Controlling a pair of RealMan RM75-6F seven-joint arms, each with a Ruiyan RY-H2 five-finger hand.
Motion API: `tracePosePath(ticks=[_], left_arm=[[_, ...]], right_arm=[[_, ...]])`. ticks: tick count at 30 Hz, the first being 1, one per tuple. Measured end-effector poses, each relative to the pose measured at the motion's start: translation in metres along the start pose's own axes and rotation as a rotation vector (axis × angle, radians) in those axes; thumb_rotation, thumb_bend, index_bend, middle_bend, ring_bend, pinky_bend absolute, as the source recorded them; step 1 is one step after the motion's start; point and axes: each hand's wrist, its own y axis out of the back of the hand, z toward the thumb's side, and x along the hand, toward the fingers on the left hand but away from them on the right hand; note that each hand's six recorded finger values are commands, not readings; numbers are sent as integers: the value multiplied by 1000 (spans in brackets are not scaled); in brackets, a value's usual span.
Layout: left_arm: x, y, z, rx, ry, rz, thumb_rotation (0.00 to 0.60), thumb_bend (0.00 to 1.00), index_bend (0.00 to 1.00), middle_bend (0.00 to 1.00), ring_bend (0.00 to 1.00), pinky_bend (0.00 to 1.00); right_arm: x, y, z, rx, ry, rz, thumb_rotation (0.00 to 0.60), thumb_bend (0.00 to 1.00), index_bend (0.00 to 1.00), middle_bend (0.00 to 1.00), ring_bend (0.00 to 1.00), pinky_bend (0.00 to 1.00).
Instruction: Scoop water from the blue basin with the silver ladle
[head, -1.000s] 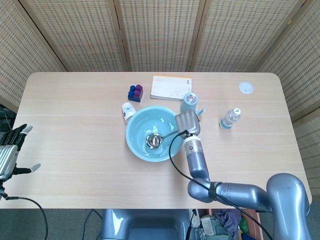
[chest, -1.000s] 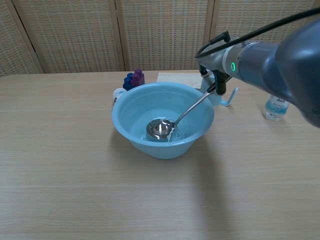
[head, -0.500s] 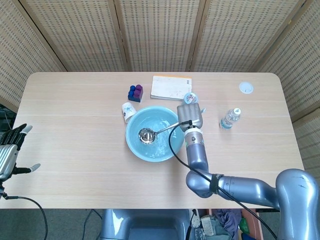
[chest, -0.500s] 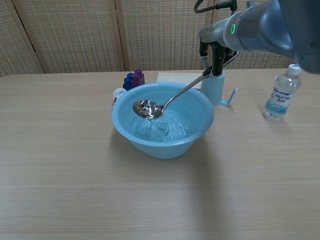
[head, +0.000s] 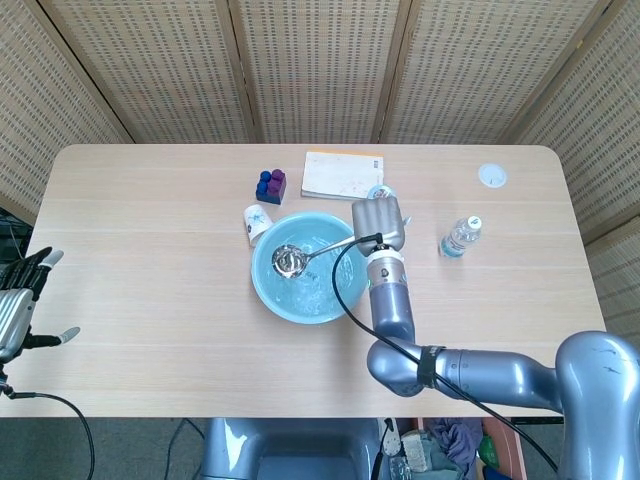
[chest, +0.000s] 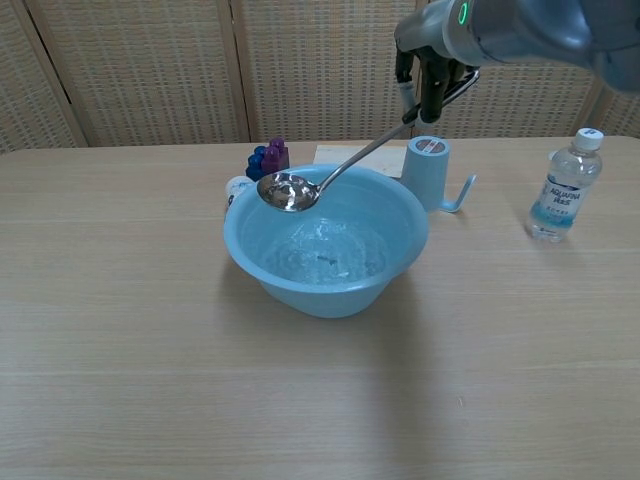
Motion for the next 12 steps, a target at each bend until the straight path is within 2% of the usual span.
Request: tracePosePath(ticks=[12], left_arm=[[1, 1, 0, -1, 1, -1, 600, 0, 0, 0, 0, 0]], right_arm=[[1, 8, -3, 38, -19, -17, 600, 860, 805, 994, 1000, 1000]])
